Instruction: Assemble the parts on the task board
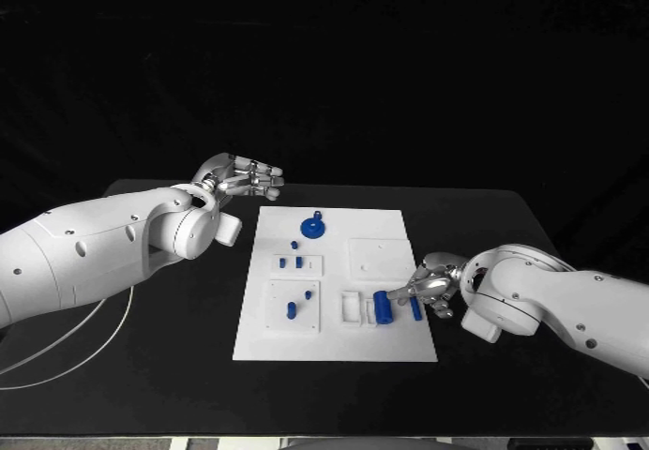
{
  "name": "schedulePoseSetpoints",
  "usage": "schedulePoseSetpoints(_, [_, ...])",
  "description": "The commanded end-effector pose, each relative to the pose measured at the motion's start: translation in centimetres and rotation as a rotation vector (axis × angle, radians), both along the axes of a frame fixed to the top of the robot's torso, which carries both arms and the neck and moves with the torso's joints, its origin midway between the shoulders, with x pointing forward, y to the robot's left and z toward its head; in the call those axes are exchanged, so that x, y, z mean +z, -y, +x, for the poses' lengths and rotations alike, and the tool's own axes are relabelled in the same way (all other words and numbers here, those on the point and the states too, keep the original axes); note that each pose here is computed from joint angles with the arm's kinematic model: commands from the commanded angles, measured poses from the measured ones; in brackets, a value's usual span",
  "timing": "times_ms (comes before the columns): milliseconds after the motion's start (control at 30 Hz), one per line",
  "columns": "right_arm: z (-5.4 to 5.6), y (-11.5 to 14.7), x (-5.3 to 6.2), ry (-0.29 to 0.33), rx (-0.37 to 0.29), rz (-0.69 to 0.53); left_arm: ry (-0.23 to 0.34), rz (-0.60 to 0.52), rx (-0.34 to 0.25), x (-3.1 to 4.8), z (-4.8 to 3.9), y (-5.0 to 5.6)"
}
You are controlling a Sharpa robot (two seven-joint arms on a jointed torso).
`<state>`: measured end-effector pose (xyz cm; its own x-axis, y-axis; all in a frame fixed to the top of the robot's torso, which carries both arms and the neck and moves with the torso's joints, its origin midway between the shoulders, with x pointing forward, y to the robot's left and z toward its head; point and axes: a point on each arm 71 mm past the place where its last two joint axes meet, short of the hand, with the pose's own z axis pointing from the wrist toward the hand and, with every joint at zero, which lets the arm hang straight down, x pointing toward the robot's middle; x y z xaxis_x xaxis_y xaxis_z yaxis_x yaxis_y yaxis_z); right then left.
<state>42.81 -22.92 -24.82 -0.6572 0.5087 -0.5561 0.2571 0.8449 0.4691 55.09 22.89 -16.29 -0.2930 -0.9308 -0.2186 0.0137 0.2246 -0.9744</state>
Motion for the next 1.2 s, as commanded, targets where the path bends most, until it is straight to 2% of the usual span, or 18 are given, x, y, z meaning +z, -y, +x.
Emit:
schedulePoseSetpoints(33, [-0.4,-0.1,-0.7,-0.06,-0.004,-0.034,0.0,-0.015,-0.02,0.04,-0.11,0.3])
schedulePoseSetpoints(233, [-0.6,-0.9,-1.5,-0.051,-0.008,-0.036,-0.002,-0.016,-0.022,0.0,-0.17,0.4])
schedulePoseSetpoints(533, [-0.2,-1.8,-2.1,-0.022,-0.017,-0.039,-0.004,-0.017,-0.027,-0.03,-0.22,0.5])
schedulePoseSetpoints(1200, [0.0,-2.4,-3.7,-0.027,-0.029,-0.07,-0.01,-0.018,-0.036,-0.07,-0.26,0.7])
